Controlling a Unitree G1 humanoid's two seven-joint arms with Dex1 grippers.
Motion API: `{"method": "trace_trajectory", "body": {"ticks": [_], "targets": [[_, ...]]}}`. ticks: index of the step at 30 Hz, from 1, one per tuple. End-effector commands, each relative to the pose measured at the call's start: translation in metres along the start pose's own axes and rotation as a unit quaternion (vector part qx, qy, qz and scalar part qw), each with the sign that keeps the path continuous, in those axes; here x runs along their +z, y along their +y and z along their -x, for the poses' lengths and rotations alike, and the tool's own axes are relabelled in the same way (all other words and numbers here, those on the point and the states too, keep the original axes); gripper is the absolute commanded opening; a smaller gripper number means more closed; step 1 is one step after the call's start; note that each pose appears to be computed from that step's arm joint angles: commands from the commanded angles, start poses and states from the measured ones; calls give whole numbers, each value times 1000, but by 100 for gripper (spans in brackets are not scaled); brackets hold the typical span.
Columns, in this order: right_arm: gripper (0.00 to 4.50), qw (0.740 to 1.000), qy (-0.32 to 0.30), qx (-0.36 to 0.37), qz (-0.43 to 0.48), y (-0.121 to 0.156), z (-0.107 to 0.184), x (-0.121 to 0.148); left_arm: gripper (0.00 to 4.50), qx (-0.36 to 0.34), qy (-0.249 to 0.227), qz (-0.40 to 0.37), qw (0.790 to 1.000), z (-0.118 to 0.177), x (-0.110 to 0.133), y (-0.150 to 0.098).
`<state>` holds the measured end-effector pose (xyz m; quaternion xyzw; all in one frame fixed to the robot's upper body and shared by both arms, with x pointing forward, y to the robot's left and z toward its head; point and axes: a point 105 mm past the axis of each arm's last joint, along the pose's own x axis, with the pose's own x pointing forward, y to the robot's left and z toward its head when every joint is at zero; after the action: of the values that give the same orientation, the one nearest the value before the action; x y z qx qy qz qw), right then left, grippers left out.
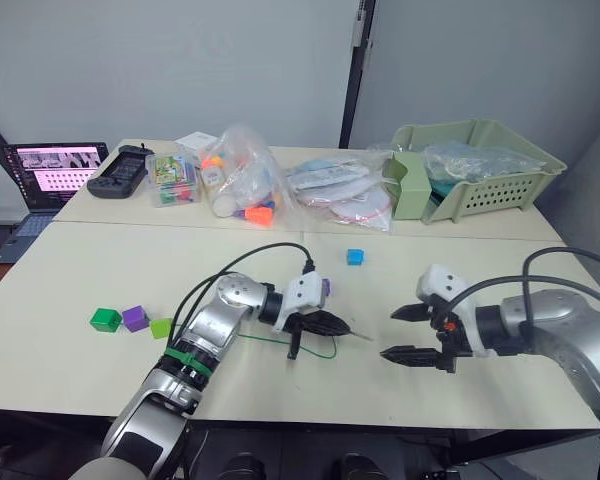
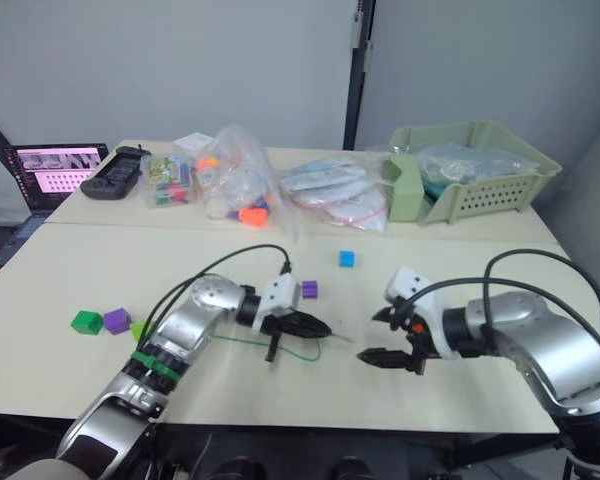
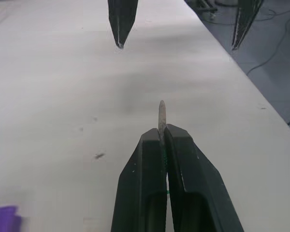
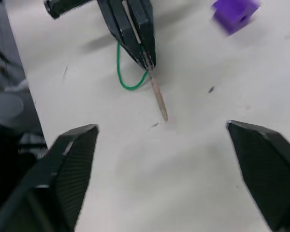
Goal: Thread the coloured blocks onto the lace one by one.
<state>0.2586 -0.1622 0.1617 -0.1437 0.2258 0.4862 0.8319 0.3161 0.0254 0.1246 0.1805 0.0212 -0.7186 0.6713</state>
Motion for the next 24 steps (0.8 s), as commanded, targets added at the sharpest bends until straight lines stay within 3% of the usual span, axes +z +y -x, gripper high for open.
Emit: {"method": "trace_trajectory", "body": {"ticks": [1, 8, 13, 24], "targets": [[448, 994, -70, -77, 30, -4, 14, 7, 0, 18, -30, -8, 999, 14, 12, 6], [448, 976, -147, -161, -23, -3, 11, -14, 0, 48, -42, 10, 998, 35, 6, 2], [448, 972, -159, -168, -45, -4, 4, -23, 0, 61, -41, 17, 997, 44, 2, -5], [448, 952, -167, -251, -46, -82, -40, 4, 0, 132, -38, 29, 990, 66, -3, -16]]}}
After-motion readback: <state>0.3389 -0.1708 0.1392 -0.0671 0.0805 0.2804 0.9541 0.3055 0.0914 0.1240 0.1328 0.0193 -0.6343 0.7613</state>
